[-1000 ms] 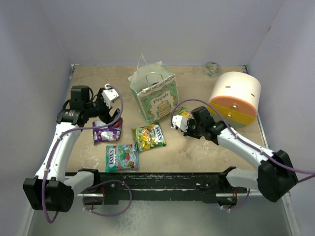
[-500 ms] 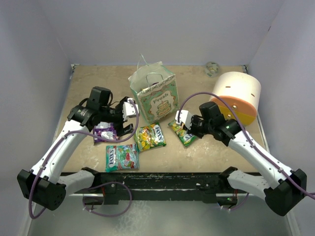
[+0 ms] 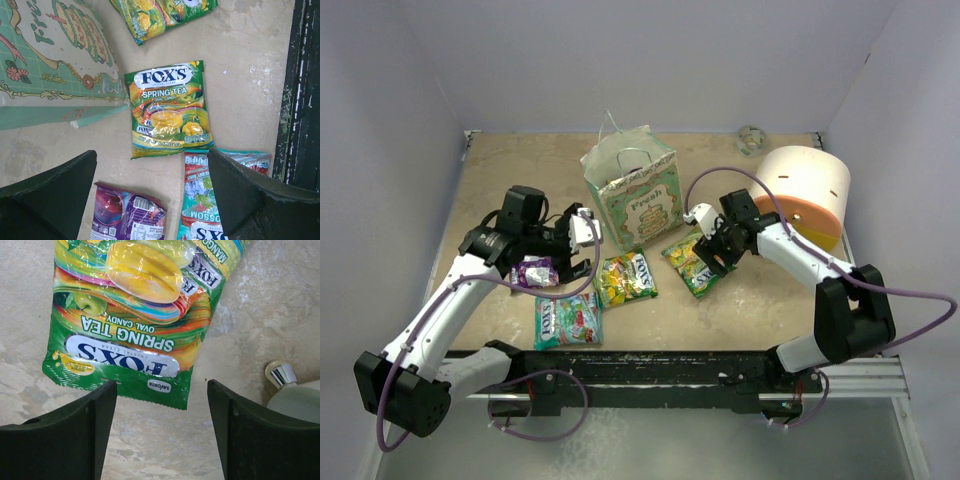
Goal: Place the snacks into the paper bag
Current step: Pick up the snack from the center of the board.
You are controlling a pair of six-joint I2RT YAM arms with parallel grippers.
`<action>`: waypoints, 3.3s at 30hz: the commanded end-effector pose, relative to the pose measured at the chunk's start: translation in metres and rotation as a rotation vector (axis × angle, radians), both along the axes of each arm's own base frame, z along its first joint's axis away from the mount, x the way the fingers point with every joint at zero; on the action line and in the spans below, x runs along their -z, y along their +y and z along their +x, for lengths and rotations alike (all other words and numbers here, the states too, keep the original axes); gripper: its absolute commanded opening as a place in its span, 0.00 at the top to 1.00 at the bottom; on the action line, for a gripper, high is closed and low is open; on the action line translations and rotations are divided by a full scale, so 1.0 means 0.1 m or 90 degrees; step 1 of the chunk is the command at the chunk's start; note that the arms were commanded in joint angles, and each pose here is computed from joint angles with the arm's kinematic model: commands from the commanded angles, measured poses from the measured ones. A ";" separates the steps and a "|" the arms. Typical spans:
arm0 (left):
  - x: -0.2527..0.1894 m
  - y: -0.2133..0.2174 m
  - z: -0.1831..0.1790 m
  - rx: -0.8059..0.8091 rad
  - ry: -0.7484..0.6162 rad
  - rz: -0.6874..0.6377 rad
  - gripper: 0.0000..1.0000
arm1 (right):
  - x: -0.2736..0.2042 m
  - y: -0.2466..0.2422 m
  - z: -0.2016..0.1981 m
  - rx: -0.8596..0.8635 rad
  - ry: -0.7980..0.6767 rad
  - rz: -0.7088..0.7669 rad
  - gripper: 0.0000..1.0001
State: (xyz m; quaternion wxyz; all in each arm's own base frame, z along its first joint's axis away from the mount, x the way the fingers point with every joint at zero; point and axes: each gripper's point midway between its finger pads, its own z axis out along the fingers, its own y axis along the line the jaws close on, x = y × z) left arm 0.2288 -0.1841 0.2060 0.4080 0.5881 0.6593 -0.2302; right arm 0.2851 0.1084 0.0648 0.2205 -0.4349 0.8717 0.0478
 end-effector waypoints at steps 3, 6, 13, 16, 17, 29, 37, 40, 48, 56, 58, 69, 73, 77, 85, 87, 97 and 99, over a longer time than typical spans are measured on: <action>-0.14 -0.07 0.01 0.011 -0.029 -0.035 0.05 | 0.03 0.01 0.07 0.010 0.018 -0.014 0.20; -0.14 -0.07 0.02 0.011 -0.033 -0.035 0.05 | 0.15 -0.01 0.06 0.000 0.034 -0.030 0.18; -0.11 -0.07 0.01 0.009 -0.030 -0.035 0.05 | 0.43 -0.04 -0.01 -0.023 0.069 -0.048 0.16; -0.10 -0.07 -0.01 0.008 -0.030 -0.040 0.05 | 0.52 -0.05 -0.07 -0.035 0.077 -0.048 0.18; -0.10 -0.06 -0.02 0.007 -0.033 -0.040 0.05 | 0.53 -0.05 -0.10 -0.042 0.080 -0.044 0.18; -0.06 -0.05 -0.06 0.010 -0.036 -0.040 0.05 | 0.58 -0.05 -0.17 -0.108 0.066 -0.021 0.59; -0.07 -0.05 -0.05 0.018 -0.030 -0.031 0.06 | 0.25 -0.05 -0.19 -0.174 0.000 -0.017 1.00; -0.08 -0.07 -0.03 0.022 -0.022 -0.030 0.07 | 0.07 -0.02 -0.14 -0.198 -0.047 -0.009 1.00; -0.43 -0.23 -0.15 0.044 0.002 -0.102 0.08 | -0.37 0.18 -0.08 -0.236 -0.111 0.052 1.00; -0.64 -0.37 -0.18 0.051 0.025 -0.152 0.11 | -0.98 0.39 0.05 -0.265 -0.253 0.093 1.00; -0.66 -0.42 -0.19 0.053 0.037 -0.162 0.12 | -1.15 0.47 0.05 -0.276 -0.279 0.112 1.00; -1.04 -0.69 -0.02 0.018 0.119 -0.223 0.17 | -2.11 1.08 -0.18 -0.325 -0.398 0.240 1.00; -1.08 -0.76 0.02 0.009 0.170 -0.240 0.16 | -2.38 1.22 -0.29 -0.350 -0.424 0.300 1.00; -1.07 -0.85 0.01 0.017 0.229 -0.260 0.15 | -2.60 1.27 -0.38 -0.363 -0.465 0.346 1.00; -1.09 -1.03 -0.05 0.074 0.356 -0.314 0.15 | -2.59 1.33 -0.45 -0.387 -0.479 0.353 1.00; -1.11 -1.05 -0.05 0.081 0.370 -0.321 0.15 | -2.57 1.35 -0.45 -0.392 -0.478 0.352 1.00; -1.13 -1.08 0.00 0.059 0.387 -0.336 0.16 | -2.39 1.45 -0.42 -0.396 -0.471 0.362 1.00; -1.12 -1.08 0.01 0.053 0.390 -0.339 0.22 | -2.30 1.46 -0.42 -0.394 -0.459 0.362 1.00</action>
